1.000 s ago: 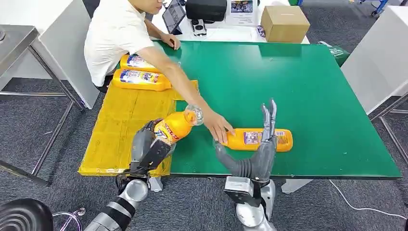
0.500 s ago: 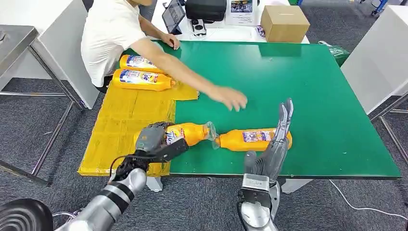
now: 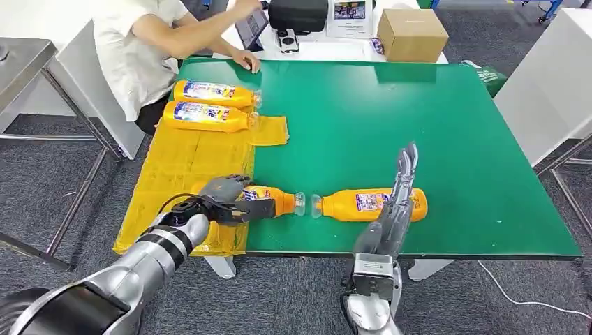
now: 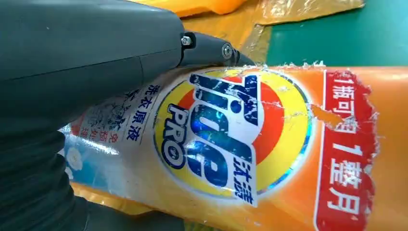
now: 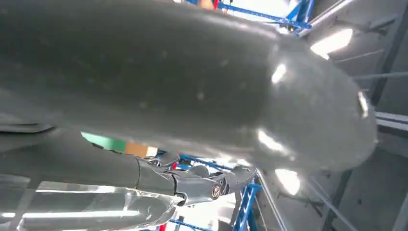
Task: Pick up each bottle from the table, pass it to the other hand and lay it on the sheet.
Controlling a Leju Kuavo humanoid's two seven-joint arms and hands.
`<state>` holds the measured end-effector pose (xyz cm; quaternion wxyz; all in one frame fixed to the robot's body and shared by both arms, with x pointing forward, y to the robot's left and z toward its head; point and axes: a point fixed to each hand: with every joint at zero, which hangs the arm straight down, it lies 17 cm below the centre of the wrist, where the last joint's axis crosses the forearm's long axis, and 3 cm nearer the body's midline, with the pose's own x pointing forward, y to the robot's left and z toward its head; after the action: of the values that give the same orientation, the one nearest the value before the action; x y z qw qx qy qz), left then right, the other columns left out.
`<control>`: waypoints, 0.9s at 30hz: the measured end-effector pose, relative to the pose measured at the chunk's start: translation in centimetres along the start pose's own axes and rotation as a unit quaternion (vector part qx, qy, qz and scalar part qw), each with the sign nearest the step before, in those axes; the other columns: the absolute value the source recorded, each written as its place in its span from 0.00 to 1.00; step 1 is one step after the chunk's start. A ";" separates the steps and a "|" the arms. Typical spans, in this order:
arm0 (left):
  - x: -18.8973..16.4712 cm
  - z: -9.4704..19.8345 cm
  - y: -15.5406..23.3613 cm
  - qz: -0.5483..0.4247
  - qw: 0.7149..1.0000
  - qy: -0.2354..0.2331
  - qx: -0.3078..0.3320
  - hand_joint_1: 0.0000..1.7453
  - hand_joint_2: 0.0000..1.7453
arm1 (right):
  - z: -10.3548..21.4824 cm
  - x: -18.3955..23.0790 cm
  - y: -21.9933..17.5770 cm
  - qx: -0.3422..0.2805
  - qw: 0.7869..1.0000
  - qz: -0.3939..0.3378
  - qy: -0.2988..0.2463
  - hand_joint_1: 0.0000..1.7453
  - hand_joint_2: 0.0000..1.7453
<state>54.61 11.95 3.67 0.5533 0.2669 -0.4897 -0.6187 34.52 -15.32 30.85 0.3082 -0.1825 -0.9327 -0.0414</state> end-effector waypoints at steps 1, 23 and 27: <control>-0.1 0.0 0.0 -0.003 1.000 0.001 -0.002 0.20 1.00 | 0.1 -0.1 0.1 0.002 1.000 0.000 0.000 0.00 0.00; 8.4 4.0 -0.4 0.122 0.978 -0.123 0.116 0.00 1.00 | 3.1 -1.6 -0.6 0.031 0.999 0.032 0.025 0.00 0.00; 10.1 5.7 0.6 0.130 0.970 -0.142 0.147 0.00 1.00 | 3.5 -1.8 -1.0 0.030 0.998 0.040 0.030 0.00 0.00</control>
<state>47.44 4.26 8.48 0.5087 0.1885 -0.6792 -0.4943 33.52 -16.20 27.00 0.3425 -0.2089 -0.9160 -0.0064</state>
